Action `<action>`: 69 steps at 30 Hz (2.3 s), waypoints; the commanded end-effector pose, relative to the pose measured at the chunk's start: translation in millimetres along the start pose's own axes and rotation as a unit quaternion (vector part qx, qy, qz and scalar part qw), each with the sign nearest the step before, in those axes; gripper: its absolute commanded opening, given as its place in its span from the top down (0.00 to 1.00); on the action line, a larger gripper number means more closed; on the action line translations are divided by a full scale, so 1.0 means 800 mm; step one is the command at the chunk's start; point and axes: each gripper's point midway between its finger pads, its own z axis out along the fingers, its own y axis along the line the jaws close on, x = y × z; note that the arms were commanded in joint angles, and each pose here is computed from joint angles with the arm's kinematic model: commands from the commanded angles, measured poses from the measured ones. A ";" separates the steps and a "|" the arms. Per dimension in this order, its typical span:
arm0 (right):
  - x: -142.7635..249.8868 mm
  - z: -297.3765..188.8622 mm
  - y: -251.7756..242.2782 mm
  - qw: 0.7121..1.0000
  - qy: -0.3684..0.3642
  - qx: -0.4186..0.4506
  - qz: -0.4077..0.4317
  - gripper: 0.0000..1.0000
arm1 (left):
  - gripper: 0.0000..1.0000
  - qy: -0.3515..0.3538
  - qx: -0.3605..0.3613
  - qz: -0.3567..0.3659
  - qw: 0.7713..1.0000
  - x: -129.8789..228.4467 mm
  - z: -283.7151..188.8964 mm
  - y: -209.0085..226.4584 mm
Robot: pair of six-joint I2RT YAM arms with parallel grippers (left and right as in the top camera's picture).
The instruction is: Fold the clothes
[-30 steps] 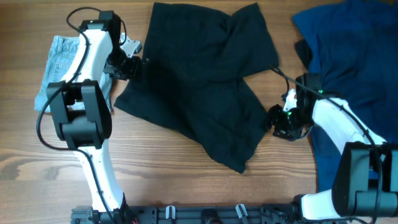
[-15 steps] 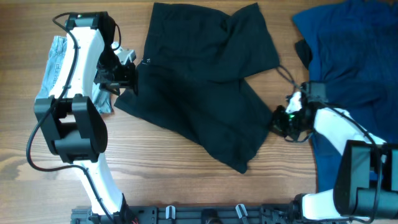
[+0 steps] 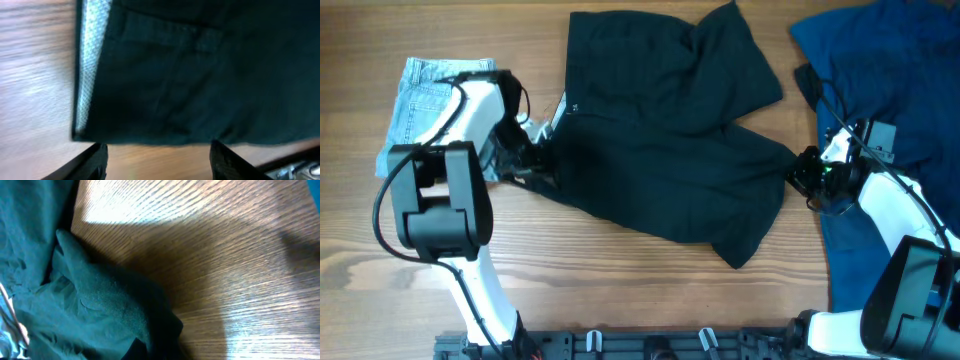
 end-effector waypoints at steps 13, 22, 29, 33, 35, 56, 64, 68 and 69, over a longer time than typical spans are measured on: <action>-0.024 -0.042 0.008 0.998 -0.002 0.057 -0.036 0.20 | 0.96 -0.004 -0.045 -0.040 0.998 0.007 0.031 0.039; 0.133 -0.050 -0.047 0.968 0.215 0.116 0.053 0.31 | 0.96 -0.003 -0.045 -0.040 0.998 0.007 0.031 0.039; 0.186 -0.016 -0.034 0.965 0.252 0.037 0.053 0.48 | 0.96 -0.005 -0.045 -0.040 0.998 0.006 0.031 0.039; 0.184 -0.013 -0.015 0.967 0.252 -0.009 0.042 0.71 | 0.96 -0.005 -0.045 -0.040 0.998 0.006 0.031 0.040; 0.179 -0.014 -0.020 0.968 0.247 0.009 0.038 0.96 | 0.96 -0.005 -0.045 -0.040 0.998 0.006 0.031 0.040; 0.127 -0.067 -0.041 0.966 0.201 0.160 -0.005 0.50 | 0.84 -0.026 0.014 -0.082 0.996 0.005 0.004 0.057; 0.188 -0.015 -0.030 0.971 0.238 0.017 0.011 0.23 | 0.72 -0.034 0.030 -0.080 0.996 0.001 0.002 0.049; 0.182 -0.010 -0.008 0.972 0.226 -0.051 -0.034 0.84 | 0.69 -0.047 0.050 -0.076 0.995 -0.007 0.001 0.041; 0.179 -0.010 -0.004 0.972 0.222 -0.061 -0.049 0.95 | 0.69 -0.048 0.050 -0.076 0.995 -0.008 0.001 0.041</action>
